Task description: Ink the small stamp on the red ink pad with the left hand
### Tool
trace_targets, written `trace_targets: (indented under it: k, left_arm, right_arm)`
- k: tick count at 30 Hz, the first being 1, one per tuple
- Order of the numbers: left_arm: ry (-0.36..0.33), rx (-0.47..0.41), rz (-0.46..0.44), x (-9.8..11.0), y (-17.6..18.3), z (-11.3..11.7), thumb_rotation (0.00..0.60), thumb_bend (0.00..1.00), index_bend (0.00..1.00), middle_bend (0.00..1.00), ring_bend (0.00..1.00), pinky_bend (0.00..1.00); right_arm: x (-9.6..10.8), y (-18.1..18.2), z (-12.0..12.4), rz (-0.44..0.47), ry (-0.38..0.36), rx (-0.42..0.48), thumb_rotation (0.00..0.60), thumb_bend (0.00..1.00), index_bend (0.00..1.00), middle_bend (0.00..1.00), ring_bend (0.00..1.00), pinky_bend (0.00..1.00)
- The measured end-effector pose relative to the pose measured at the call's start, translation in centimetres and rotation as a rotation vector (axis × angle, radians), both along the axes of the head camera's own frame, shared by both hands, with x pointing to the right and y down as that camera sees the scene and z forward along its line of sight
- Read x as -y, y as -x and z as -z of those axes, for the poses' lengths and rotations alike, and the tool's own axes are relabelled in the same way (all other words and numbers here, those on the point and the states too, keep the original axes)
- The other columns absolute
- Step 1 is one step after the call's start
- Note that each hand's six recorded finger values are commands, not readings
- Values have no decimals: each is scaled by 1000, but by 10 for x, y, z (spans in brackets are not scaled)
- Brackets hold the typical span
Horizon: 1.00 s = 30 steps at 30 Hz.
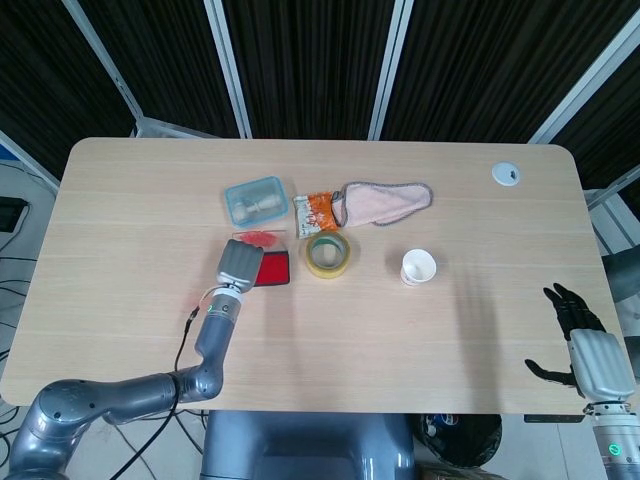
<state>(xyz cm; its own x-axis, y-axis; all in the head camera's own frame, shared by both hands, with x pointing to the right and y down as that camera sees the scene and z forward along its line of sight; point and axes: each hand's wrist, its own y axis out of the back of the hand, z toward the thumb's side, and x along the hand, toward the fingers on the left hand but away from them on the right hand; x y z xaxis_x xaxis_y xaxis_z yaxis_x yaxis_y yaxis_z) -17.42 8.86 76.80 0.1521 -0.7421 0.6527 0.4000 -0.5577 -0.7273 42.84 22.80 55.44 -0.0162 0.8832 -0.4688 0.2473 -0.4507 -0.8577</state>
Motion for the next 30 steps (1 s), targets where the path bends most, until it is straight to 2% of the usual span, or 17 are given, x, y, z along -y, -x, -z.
trace_targets:
  k: [30]
  left_arm:
    - [23, 24, -11, -7, 2, -11, 600, 526, 745, 753, 510, 592]
  right_arm:
    - [0, 0, -1, -4, 8, 4, 600, 225, 38, 0, 0, 186]
